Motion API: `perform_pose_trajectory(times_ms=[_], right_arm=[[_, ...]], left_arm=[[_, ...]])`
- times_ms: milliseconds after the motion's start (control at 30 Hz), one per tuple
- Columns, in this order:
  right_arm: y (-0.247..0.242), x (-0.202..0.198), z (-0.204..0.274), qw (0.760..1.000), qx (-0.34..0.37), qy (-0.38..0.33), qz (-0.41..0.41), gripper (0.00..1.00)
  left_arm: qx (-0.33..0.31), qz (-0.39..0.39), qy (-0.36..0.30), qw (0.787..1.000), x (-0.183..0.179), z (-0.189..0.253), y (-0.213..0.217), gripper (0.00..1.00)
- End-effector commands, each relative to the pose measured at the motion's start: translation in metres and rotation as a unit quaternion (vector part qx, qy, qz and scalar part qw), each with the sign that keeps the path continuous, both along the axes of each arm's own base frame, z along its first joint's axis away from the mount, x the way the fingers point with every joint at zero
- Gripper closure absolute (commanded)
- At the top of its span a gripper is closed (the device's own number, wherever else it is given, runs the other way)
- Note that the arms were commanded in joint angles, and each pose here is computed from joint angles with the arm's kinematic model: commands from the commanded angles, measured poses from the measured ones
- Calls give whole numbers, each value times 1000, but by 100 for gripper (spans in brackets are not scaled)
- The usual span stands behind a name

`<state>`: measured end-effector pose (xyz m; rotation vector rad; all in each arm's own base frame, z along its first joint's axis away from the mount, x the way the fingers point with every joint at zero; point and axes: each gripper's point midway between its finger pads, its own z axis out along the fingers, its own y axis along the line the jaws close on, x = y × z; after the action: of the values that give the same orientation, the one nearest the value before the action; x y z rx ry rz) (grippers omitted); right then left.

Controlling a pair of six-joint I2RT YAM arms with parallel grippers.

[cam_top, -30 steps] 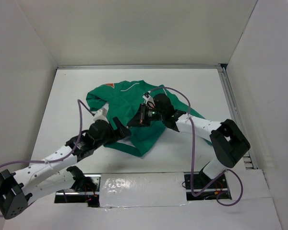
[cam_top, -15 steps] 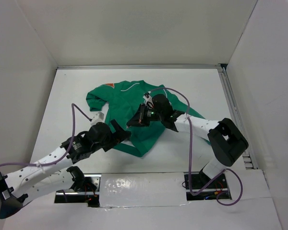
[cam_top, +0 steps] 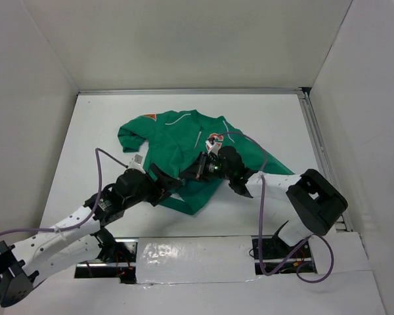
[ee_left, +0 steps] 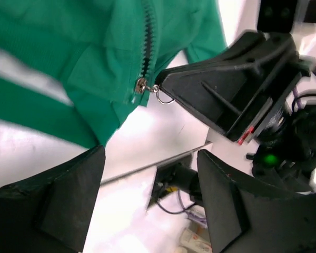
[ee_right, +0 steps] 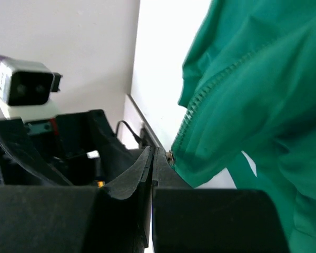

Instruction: Zip up the jacket

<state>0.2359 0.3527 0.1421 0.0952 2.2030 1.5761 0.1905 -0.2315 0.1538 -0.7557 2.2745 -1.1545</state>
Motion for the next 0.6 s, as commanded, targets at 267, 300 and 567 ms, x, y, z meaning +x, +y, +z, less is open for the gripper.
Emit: perform_pose_trajectory(times_ms=[267,300,567], right_arm=[[-15,12,72,997,-16,35,67,100],[-15,12,80,996,-15,31,77,100],[-26,8,79,993,-54,47,98,100]], left_arm=[[277,-104,-332,896,48,35,14,25],[292,-114,-350,883,46,37,12,25],[406,-114,-446,789,57,69,32,26]])
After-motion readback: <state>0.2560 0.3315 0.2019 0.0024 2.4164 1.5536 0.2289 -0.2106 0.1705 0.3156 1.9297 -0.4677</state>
